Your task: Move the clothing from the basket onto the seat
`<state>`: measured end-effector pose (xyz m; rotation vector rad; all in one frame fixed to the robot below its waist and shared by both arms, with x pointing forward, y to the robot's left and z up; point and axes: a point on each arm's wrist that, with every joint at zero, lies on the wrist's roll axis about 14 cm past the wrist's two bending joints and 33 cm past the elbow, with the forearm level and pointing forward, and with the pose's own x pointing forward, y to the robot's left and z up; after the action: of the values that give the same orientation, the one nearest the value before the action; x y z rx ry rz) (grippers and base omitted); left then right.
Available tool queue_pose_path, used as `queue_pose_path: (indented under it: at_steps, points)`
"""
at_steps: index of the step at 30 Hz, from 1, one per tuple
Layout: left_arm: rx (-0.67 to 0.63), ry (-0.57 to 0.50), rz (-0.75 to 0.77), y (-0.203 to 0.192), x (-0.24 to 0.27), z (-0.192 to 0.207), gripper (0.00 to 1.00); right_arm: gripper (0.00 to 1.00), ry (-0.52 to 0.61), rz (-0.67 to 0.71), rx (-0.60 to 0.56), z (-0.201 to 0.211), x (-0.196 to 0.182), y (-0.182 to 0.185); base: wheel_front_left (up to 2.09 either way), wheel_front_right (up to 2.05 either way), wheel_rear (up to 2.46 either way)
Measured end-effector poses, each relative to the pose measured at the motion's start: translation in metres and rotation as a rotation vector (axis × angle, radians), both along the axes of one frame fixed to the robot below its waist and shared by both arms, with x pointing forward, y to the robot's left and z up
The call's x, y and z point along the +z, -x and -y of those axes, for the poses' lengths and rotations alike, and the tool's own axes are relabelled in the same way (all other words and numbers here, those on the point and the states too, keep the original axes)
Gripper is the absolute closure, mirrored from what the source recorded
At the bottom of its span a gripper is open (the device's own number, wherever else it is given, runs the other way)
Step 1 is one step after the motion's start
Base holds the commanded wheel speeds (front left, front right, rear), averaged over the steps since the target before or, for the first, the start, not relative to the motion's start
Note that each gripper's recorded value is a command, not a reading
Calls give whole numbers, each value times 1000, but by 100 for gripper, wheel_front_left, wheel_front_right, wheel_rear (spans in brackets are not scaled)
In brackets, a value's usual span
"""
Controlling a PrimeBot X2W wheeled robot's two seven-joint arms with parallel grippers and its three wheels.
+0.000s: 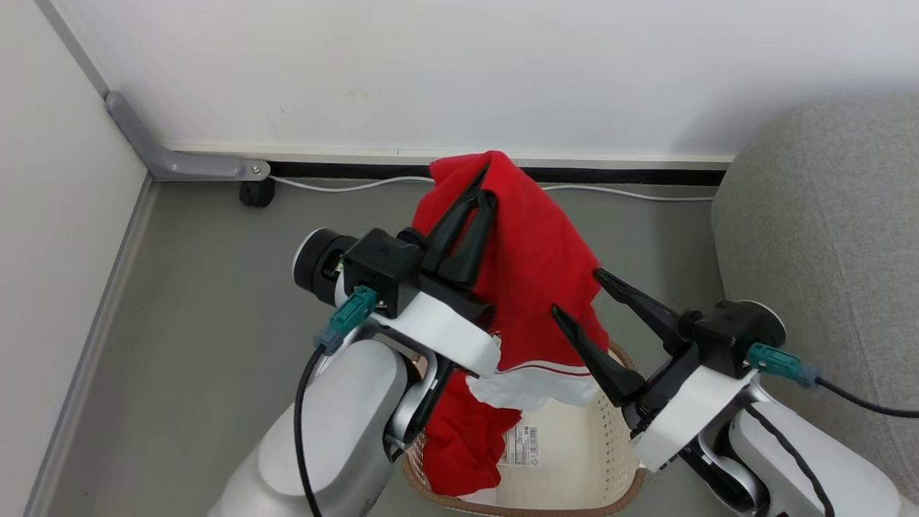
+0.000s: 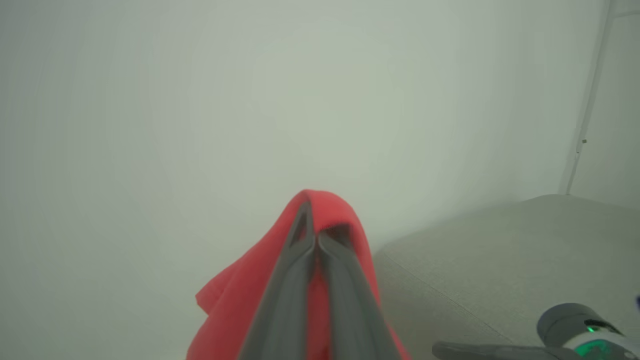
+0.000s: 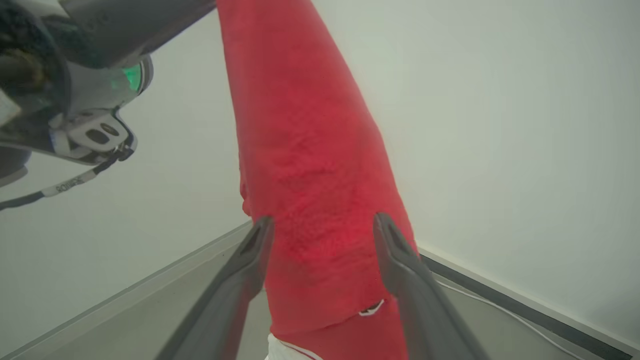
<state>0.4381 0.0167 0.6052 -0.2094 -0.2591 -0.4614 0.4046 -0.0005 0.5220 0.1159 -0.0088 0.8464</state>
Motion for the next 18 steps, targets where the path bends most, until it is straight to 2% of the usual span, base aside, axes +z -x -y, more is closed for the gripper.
queue_pose_path:
  at_steps: [10, 18]
  points:
    - [-82, -6, 81, 13, 30, 27, 100, 0, 29, -36, 41, -23, -17, -4, 0, 0, 0]
    - [-124, -11, 59, 22, 26, 39, 100, 0, -7, 9, 48, -42, -2, -14, 0, 0, 0]
